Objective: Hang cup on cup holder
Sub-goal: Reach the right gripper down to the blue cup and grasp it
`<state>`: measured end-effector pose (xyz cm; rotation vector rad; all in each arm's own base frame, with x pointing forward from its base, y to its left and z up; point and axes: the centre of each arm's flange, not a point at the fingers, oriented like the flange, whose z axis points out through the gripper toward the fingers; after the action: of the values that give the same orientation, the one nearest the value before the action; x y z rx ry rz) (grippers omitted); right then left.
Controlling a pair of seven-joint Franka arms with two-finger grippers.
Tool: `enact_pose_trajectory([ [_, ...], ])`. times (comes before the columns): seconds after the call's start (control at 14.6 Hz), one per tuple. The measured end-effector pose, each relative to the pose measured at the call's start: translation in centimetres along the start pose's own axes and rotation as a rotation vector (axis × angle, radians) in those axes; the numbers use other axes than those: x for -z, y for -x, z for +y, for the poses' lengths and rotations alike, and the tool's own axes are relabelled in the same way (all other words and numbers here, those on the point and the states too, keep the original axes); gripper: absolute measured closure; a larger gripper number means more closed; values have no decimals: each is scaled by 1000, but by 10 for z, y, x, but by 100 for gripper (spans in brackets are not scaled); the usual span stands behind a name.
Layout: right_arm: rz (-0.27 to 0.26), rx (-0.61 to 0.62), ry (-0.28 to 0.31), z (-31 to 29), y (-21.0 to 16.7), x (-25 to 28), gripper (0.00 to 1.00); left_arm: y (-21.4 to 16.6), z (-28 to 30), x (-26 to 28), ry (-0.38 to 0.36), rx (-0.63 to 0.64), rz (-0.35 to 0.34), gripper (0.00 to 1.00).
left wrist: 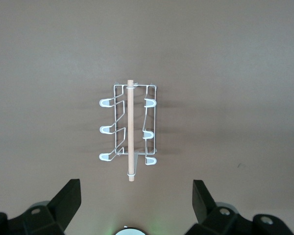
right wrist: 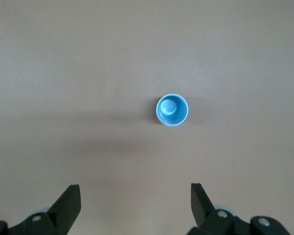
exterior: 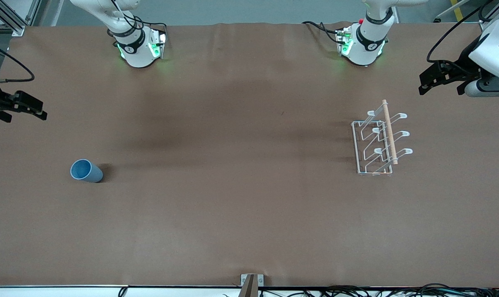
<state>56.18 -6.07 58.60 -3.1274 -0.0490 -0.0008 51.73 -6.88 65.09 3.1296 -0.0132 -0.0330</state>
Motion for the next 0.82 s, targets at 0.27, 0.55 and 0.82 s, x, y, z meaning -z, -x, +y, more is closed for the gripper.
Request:
enact_pose_trajectory([
  [0.27,-60,-70,-6,52,-36,-97,1,0,0,0,0,0,0,0],
  [0.55,-96,-66,-9,73,-63,-210,2,-1,0,0,0,0,1,0],
  [0.82,-111,-28,-13,78,-61,-265,2,-1,0,0,0,0,1,0],
])
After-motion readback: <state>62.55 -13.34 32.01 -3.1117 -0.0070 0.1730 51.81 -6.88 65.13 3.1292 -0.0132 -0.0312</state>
